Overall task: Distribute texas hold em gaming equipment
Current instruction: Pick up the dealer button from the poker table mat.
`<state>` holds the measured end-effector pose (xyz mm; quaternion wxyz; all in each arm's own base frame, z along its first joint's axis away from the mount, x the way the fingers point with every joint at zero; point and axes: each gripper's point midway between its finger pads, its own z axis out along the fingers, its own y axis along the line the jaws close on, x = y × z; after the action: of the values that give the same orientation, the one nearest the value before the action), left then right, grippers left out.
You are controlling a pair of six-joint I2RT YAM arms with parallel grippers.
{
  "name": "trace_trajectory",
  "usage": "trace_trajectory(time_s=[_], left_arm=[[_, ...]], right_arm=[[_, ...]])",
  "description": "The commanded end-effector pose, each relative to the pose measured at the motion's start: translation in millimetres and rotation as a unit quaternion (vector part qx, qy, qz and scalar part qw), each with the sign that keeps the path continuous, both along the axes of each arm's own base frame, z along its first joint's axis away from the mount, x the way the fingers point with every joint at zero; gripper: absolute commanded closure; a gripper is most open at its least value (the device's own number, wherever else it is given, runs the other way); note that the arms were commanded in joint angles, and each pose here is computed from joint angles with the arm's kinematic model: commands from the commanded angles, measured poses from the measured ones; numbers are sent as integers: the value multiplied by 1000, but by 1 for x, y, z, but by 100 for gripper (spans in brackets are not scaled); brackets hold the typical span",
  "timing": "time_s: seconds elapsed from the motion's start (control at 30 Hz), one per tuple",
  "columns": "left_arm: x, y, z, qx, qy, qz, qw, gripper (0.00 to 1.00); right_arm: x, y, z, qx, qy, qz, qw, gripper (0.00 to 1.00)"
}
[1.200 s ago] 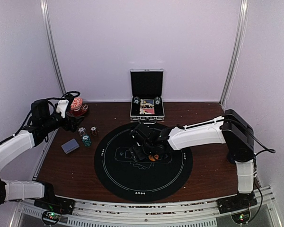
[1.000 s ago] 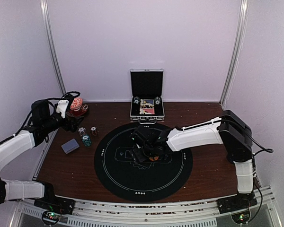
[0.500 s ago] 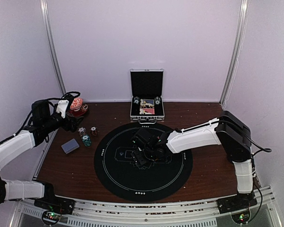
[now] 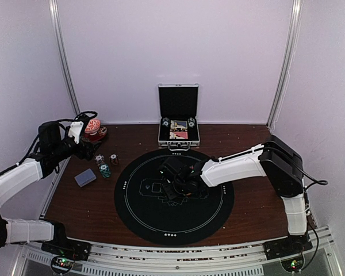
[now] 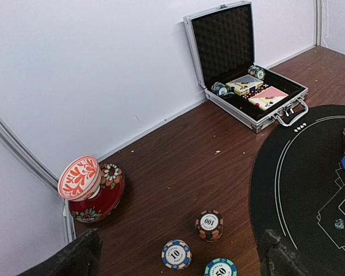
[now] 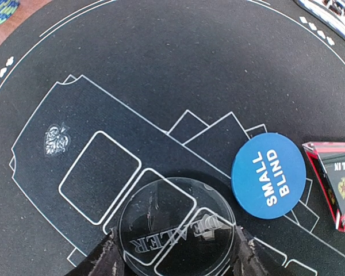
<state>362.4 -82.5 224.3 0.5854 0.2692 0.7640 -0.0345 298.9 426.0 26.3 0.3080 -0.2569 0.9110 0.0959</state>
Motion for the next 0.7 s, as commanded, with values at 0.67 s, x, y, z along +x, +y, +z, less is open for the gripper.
trace_trajectory(time_s=[0.67], left_arm=[[5,2,4,-4,-19,7,1000,2]], right_arm=[[-162,-10,46,35,-14,289,957,51]])
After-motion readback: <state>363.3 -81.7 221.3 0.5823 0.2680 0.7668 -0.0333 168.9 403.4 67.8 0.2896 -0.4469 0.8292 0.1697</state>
